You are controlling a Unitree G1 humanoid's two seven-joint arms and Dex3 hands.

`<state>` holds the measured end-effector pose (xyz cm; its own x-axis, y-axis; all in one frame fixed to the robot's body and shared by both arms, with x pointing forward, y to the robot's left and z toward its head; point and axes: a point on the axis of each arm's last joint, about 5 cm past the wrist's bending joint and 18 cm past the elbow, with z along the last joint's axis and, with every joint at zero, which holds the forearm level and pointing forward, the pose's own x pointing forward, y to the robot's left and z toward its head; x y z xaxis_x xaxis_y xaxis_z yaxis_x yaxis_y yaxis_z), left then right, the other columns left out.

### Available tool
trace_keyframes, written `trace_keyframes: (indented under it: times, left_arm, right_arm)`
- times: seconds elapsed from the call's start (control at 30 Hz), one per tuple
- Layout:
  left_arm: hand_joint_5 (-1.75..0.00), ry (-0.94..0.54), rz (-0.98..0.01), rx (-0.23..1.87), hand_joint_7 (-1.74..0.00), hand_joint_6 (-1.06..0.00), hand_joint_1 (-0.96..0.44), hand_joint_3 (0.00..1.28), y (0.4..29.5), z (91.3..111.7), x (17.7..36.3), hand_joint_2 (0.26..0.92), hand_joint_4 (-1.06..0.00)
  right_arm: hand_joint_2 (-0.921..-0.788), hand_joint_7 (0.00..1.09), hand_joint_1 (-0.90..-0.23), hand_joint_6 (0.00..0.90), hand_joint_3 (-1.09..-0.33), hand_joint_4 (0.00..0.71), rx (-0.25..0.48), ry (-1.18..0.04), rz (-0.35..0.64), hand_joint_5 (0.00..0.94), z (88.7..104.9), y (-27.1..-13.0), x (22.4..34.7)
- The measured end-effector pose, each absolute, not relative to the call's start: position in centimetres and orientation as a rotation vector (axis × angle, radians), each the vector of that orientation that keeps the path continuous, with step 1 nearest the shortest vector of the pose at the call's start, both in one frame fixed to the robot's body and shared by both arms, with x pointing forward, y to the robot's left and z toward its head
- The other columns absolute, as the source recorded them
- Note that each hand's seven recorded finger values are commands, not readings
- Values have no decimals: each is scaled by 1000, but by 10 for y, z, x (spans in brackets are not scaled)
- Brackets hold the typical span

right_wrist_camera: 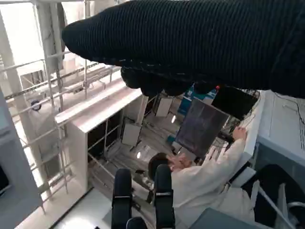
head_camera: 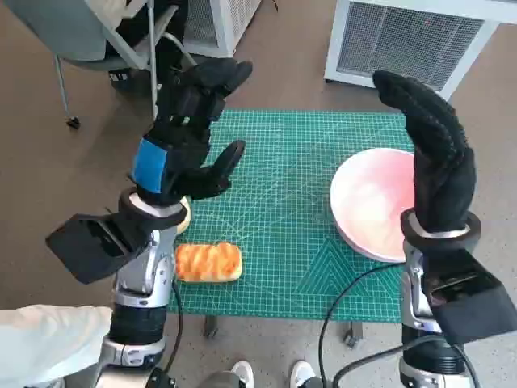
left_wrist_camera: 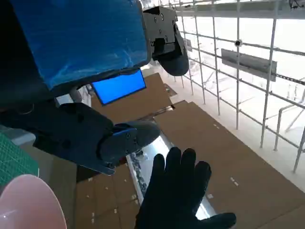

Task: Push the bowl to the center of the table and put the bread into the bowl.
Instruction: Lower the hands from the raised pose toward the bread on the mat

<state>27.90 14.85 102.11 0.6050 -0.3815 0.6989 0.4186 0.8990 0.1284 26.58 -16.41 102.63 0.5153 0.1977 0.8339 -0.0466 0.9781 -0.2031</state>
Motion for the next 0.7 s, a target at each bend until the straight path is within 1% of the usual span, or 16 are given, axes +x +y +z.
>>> trace_keyframes:
  times: [0.4, 0.7]
  left_arm:
    - [-633, -795, -466, -50, -939, 1, -268, 651, 148, 1021, 279, 766, 1]
    - [-630, -794, -467, -51, -934, 1, -261, 649, 148, 1021, 279, 768, 1]
  right_arm:
    - [-921, 702, -527, 6, -713, 360, -160, -1019, 133, 2, 1025, -167, 264]
    - [-921, 695, -526, 7, -714, 361, -126, -1005, 110, 2, 1020, -173, 261]
